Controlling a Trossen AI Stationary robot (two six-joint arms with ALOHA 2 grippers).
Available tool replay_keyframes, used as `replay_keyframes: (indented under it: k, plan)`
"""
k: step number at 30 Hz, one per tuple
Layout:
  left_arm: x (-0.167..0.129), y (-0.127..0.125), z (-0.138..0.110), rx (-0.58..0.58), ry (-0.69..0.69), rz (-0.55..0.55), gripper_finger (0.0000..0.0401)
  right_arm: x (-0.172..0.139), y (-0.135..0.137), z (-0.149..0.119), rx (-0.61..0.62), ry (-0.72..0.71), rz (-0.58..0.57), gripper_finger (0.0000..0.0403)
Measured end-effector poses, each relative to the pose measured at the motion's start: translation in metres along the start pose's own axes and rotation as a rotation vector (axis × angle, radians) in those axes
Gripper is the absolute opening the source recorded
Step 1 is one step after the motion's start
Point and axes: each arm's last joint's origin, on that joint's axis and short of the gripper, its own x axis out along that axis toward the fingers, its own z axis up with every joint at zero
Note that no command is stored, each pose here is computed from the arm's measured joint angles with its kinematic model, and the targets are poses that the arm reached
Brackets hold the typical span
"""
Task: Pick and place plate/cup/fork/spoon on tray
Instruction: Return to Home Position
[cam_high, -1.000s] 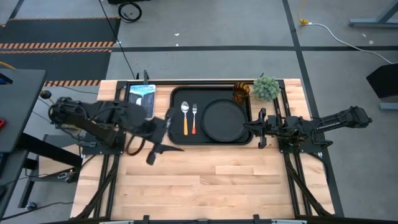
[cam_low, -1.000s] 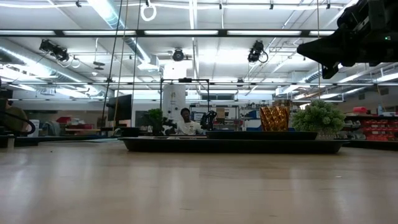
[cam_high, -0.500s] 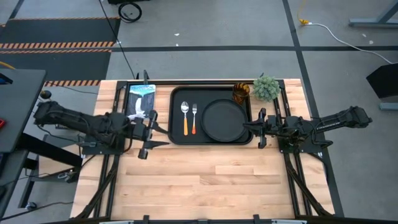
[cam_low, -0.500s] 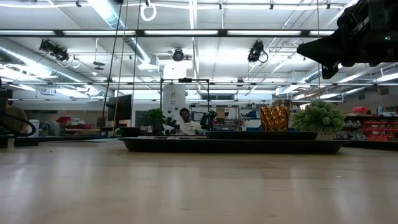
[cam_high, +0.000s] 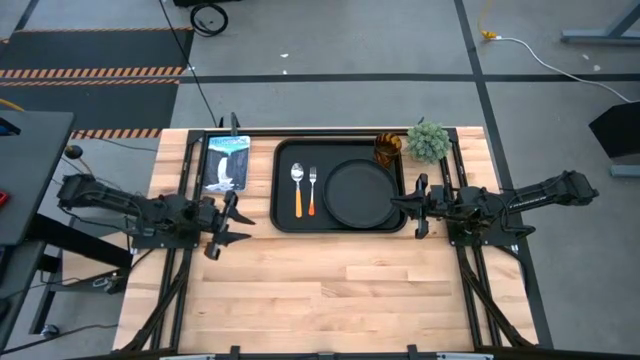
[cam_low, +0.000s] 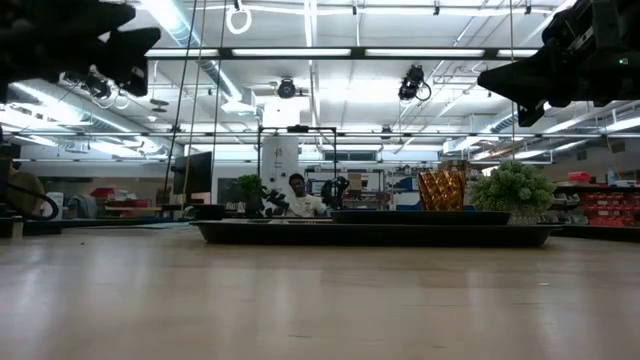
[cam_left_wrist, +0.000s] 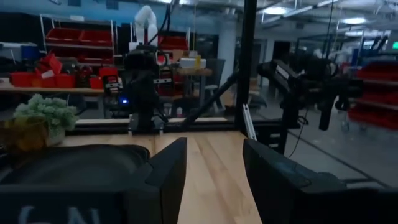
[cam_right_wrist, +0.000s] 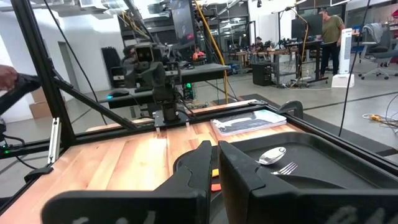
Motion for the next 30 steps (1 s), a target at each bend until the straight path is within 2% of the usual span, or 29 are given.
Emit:
replay_keyframes:
  k: [4,13,17,27,30]
  plan:
    - [-0.01,0.004,-0.005,-0.044,0.011,0.029,0.0167,0.0,0.0,0.0,0.0,0.0,0.0,0.0034]
    - [-0.029,0.014,-0.015,-0.039,0.111,0.103,0.0167,0.0,0.0,0.0,0.0,-0.001,0.0,0.0034]
    - [-0.029,0.015,-0.015,0.038,0.122,0.098,0.0167,0.0,0.0,0.0,0.001,-0.002,0.0,0.0034]
    - [-0.028,0.017,-0.015,0.102,0.114,0.126,0.0167,0.0,0.0,0.0,0.0,0.0,0.001,0.0034]
    - [-0.027,0.017,-0.01,0.1,0.07,0.126,0.0167,0.0,0.0,0.0,0.0,-0.001,0.0,0.0034]
